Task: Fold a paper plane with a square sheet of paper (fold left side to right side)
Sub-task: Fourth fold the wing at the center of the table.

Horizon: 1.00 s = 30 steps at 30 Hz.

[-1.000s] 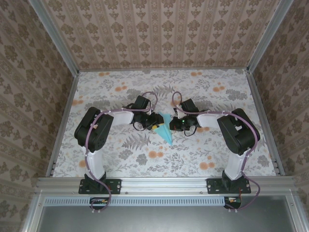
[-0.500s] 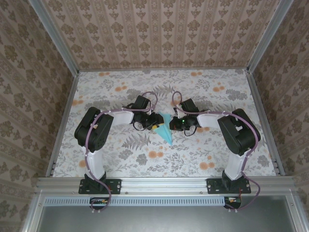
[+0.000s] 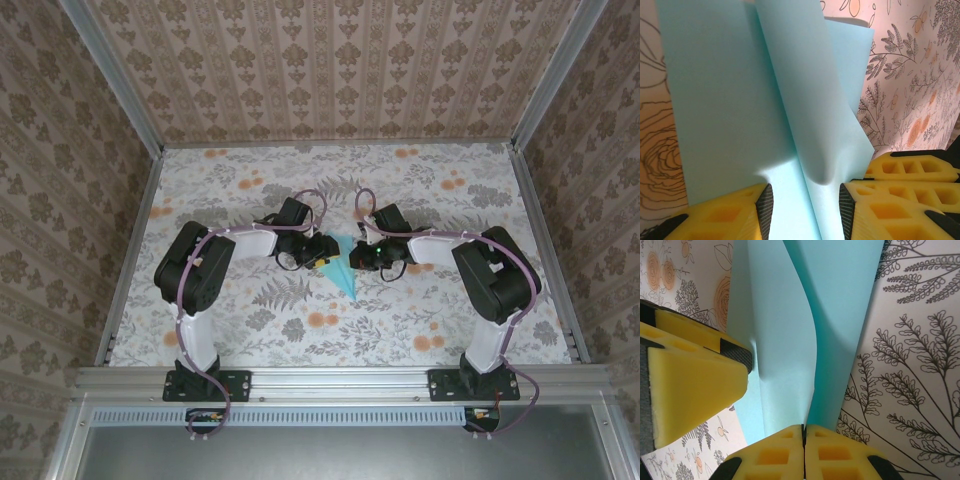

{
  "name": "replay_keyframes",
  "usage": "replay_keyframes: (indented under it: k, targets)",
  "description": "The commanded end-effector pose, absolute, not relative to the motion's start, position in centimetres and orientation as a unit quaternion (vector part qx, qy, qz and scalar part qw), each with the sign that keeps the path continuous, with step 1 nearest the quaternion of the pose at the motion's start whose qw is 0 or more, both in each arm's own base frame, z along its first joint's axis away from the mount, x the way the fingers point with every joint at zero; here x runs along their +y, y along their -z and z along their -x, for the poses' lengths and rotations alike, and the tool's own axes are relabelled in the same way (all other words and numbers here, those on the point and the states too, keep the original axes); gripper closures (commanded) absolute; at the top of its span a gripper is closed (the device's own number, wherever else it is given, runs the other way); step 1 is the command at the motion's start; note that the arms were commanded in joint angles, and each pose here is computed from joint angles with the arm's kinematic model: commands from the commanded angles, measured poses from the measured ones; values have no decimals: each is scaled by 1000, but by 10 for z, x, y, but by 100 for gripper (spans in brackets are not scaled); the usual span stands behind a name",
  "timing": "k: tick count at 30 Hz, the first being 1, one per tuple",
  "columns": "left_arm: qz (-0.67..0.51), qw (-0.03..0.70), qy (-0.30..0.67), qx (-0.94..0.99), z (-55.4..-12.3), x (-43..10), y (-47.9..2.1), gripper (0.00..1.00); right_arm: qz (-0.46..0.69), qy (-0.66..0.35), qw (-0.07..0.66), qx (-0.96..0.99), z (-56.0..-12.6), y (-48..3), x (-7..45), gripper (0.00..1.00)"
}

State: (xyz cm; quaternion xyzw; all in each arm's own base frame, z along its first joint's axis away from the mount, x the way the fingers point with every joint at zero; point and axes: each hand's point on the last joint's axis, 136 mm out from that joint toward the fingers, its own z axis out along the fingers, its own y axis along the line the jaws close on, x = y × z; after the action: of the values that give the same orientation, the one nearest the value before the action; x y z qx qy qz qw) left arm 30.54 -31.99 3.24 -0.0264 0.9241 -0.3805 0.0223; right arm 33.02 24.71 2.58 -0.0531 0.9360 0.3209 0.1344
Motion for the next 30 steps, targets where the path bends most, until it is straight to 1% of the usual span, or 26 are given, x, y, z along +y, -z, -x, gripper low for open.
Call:
replay_keyframes:
  k: [1,10,23,30]
  targets:
    - [31,6,355,934,-300,-314,-16,57,58,-306,131,941,-332,-22,247,92]
    - [30,5,354,935,-300,-315,-17,57,58,-298,131,944,-335,-19,246,92]
    - [29,5,354,935,-300,-315,-17,57,59,-295,111,947,-330,-8,248,92]
    - [15,23,363,931,-305,-317,-35,54,55,-284,96,952,-320,-2,244,92]
